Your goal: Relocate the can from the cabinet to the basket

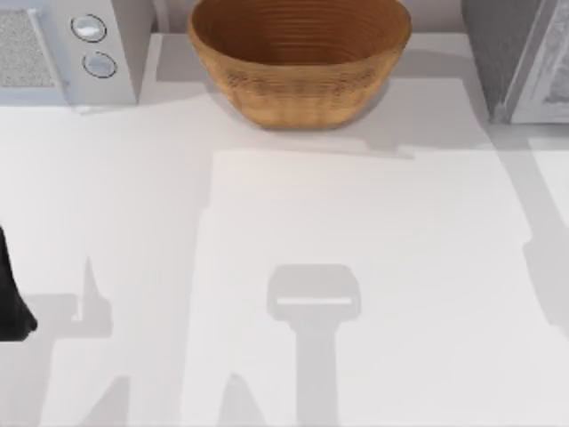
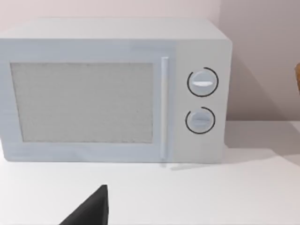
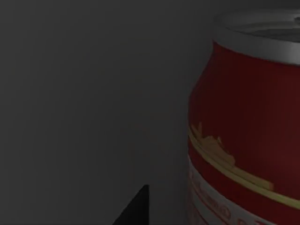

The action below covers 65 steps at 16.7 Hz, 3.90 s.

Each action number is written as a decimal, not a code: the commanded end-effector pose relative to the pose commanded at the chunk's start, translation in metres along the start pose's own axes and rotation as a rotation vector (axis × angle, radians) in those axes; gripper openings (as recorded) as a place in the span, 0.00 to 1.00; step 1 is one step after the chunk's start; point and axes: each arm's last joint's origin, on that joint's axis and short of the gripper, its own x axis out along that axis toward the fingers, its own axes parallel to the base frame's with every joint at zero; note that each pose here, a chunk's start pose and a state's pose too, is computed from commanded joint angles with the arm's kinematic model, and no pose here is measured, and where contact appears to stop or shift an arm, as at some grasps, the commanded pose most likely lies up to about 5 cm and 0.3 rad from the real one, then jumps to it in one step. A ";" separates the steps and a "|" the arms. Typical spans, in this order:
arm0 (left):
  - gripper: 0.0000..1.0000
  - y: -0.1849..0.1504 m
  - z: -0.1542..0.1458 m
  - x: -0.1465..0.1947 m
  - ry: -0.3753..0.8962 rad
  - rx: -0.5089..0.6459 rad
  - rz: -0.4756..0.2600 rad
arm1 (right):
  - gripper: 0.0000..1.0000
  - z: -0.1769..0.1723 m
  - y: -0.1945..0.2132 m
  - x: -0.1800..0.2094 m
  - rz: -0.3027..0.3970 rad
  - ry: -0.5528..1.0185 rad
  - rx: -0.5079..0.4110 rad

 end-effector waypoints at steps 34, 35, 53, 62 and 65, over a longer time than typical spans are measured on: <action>1.00 0.000 0.000 0.000 0.000 0.000 0.000 | 0.00 0.061 0.000 -0.177 -0.001 0.004 0.002; 1.00 0.000 0.000 0.000 0.000 0.000 0.000 | 0.00 0.061 0.000 -0.177 -0.001 0.004 0.002; 1.00 0.000 0.000 0.000 0.000 0.000 0.000 | 0.00 -0.208 -0.046 -0.290 0.008 0.127 -0.007; 1.00 0.000 0.000 0.000 0.000 0.000 0.000 | 0.00 -0.342 -0.054 -0.311 0.009 0.017 0.002; 1.00 0.000 0.000 0.000 0.000 0.000 0.000 | 0.00 -0.344 -0.054 -0.311 0.009 0.011 0.002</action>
